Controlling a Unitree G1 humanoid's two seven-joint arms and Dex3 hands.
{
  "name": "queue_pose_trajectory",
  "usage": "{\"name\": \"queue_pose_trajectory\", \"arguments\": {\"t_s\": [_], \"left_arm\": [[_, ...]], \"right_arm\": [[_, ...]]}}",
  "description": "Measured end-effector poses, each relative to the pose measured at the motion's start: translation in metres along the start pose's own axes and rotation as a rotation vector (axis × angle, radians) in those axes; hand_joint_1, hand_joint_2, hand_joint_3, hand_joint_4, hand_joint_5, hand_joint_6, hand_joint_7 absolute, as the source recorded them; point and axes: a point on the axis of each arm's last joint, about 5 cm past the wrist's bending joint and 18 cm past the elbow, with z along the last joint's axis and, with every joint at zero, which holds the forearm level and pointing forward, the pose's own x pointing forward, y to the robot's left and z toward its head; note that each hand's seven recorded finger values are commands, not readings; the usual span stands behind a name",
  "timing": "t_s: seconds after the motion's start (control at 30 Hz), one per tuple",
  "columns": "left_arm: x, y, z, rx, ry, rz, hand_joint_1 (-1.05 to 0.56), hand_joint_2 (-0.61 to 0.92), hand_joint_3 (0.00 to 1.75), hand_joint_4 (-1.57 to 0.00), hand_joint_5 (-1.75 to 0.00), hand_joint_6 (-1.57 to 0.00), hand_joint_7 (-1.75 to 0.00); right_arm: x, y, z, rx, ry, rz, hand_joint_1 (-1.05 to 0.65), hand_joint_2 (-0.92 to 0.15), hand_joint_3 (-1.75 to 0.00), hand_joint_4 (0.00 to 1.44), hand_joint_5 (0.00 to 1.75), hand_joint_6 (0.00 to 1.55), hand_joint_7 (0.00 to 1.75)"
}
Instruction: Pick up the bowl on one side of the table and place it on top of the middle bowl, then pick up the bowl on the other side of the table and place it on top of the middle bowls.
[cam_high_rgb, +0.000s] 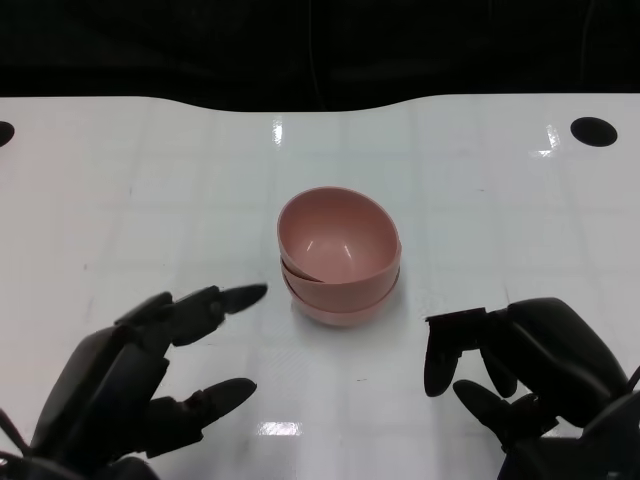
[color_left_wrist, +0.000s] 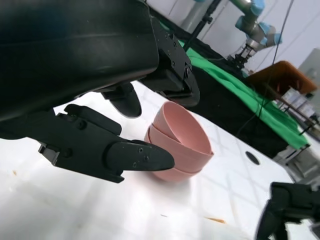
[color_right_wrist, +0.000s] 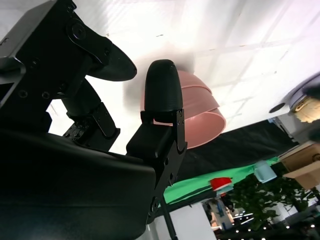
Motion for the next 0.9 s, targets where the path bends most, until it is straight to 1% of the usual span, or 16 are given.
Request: {"name": "queue_pose_trajectory", "arguments": {"t_s": [0.07, 0.13, 0.17, 0.23, 0.33, 0.4, 0.47, 0.53, 0.67, 0.9], "left_arm": [[-0.003, 0.003, -0.002, -0.052, 0.025, -0.005, -0.19, 0.92, 0.32, -0.56, -1.21, -0.59, -0.91], [-0.007, 0.005, -0.004, -0.091, 0.047, -0.008, -0.17, 0.91, 0.33, -0.61, -1.22, -0.63, -0.95], [-0.008, 0.006, -0.005, -0.107, 0.054, -0.011, -0.17, 0.89, 0.38, -0.63, -1.21, -0.64, -0.99], [-0.010, 0.007, -0.006, -0.143, 0.065, -0.020, -0.17, 0.77, 0.62, -0.66, -1.21, -0.64, -1.07], [-0.011, 0.008, -0.005, -0.169, 0.060, -0.021, -0.18, 0.67, 0.79, -0.69, -1.23, -0.65, -1.13], [-0.011, 0.007, -0.005, -0.174, 0.062, -0.020, -0.19, 0.64, 0.84, -0.69, -1.25, -0.65, -1.16], [-0.011, 0.006, -0.005, -0.184, 0.058, -0.015, -0.17, 0.57, 0.98, -0.70, -1.39, -0.67, -1.22], [-0.013, 0.003, -0.007, -0.207, 0.052, -0.004, -0.15, 0.54, 1.05, -0.71, -1.49, -0.68, -1.25], [-0.015, 0.000, -0.013, -0.259, 0.056, 0.022, -0.17, 0.54, 1.09, -0.68, -1.60, -0.67, -1.28], [-0.017, -0.002, -0.020, -0.272, 0.085, 0.030, -0.16, 0.54, 1.08, -0.68, -1.63, -0.67, -1.31]], "right_arm": [[0.000, -0.002, 0.001, 0.012, 0.013, 0.007, -0.12, -0.22, -1.37, 0.88, 1.74, 0.90, 1.13], [-0.001, -0.003, 0.000, 0.029, 0.029, 0.014, -0.11, -0.22, -1.36, 0.87, 1.73, 0.89, 1.12], [-0.001, -0.003, 0.001, 0.040, 0.032, 0.017, -0.11, -0.23, -1.33, 0.86, 1.73, 0.89, 1.11], [-0.002, -0.004, 0.002, 0.081, 0.032, 0.018, -0.10, -0.25, -1.29, 0.84, 1.73, 0.89, 1.08], [-0.003, -0.004, 0.002, 0.133, 0.032, 0.015, -0.10, -0.26, -1.22, 0.83, 1.71, 0.88, 1.06], [-0.004, -0.004, 0.002, 0.152, 0.035, 0.010, -0.10, -0.27, -1.20, 0.83, 1.71, 0.88, 1.05], [-0.005, -0.005, 0.001, 0.171, 0.038, 0.000, -0.09, -0.29, -1.18, 0.82, 1.70, 0.88, 1.05], [-0.006, -0.005, 0.000, 0.191, 0.041, -0.006, -0.09, -0.31, -1.16, 0.82, 1.69, 0.87, 1.05], [-0.007, -0.004, 0.000, 0.210, 0.037, -0.009, -0.09, -0.33, -1.12, 0.82, 1.68, 0.87, 1.07], [-0.008, -0.004, 0.001, 0.209, 0.007, -0.013, -0.10, -0.34, -1.12, 0.83, 1.67, 0.86, 1.11]]}}
